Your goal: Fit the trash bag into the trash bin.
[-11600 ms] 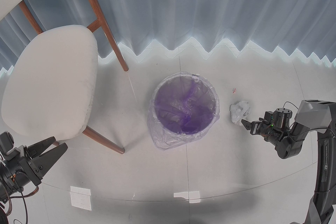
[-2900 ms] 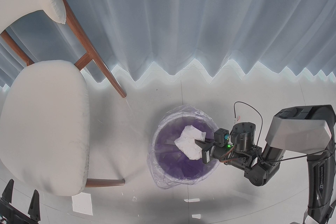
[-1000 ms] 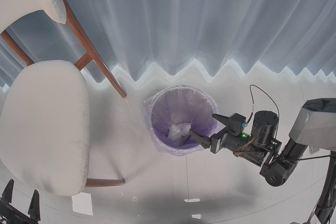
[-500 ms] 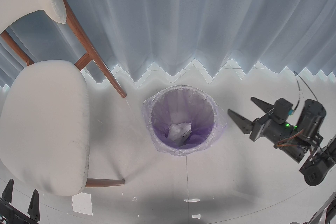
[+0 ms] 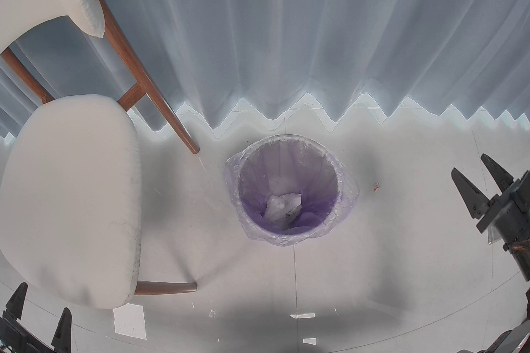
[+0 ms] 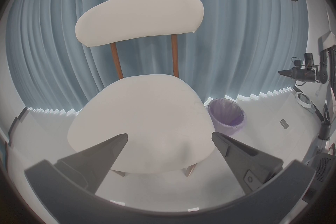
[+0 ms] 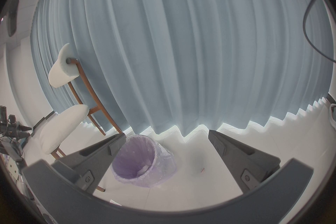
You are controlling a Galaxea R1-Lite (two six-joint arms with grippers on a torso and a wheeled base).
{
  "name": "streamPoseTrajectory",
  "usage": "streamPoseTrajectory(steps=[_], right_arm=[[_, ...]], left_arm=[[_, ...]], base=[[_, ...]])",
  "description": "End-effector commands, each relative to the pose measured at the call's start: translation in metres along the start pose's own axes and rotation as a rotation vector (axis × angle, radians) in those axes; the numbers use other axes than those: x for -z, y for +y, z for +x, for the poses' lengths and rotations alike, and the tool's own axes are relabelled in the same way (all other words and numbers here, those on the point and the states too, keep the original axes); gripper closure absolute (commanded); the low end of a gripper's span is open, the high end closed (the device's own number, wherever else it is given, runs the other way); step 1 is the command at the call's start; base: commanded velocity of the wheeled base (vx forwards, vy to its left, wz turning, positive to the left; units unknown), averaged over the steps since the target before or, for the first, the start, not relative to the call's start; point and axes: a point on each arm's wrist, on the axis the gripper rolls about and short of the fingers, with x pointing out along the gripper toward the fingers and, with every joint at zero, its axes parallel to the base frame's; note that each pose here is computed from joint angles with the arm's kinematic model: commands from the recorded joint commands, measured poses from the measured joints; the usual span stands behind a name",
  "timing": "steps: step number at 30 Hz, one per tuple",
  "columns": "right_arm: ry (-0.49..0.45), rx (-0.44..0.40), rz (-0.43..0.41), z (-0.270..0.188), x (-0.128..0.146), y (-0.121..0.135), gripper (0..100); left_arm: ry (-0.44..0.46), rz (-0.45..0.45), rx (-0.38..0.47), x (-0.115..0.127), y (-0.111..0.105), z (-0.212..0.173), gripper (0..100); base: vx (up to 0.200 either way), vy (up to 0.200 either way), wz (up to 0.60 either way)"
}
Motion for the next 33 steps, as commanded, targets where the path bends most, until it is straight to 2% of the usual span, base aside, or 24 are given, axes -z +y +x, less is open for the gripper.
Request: streamPoseTrajectory(steps=[1,10,12,13,16,20,24,26,29,30,33], right_arm=[[-0.085,0.013,-0.003,-0.051,-0.013,0.004,0],[0.016,0.023,-0.014,-0.123,0.009,0.011,0],[0.02,0.023,-0.013,-0.124,0.01,0.011,0],[0.031,0.024,-0.017,-0.144,0.021,0.013,0],[0.043,0.024,-0.023,-0.159,0.034,0.014,0],[0.066,0.034,-0.027,-0.172,0.049,0.015,0],[0.091,0.071,-0.033,-0.171,0.051,0.014,0],[0.133,0.076,-0.036,-0.172,0.056,0.013,0],[0.151,0.086,-0.033,-0.172,0.058,0.013,0],[0.153,0.104,-0.028,-0.172,0.058,0.013,0],[0.179,0.124,-0.03,-0.172,0.058,0.012,0]], left_arm=[[0.002,-0.038,-0.042,0.005,0.001,0.0,0],[0.008,-0.056,-0.058,0.006,0.001,0.0,0],[0.008,-0.056,-0.058,0.006,0.001,0.0,0],[0.009,-0.061,-0.084,0.006,0.002,0.0,0],[0.011,-0.063,-0.158,0.006,0.003,0.0,0],[0.011,-0.071,-0.193,0.006,0.004,0.0,0],[0.015,-0.053,-0.193,0.006,0.004,0.0,0],[0.016,-0.054,-0.181,0.006,0.004,0.0,0],[0.013,-0.063,-0.138,0.006,0.003,0.0,0],[0.012,-0.068,-0.09,0.006,0.002,0.0,0],[0.015,-0.058,-0.055,0.007,0.001,0.0,0]], base=[[0.0,0.0,0.0],[0.0,0.0,0.0],[0.0,0.0,0.0],[0.0,0.0,0.0],[0.0,0.0,0.0],[0.0,0.0,0.0],[0.0,0.0,0.0],[0.0,0.0,0.0],[0.0,0.0,0.0],[0.0,0.0,0.0],[0.0,0.0,0.0]])
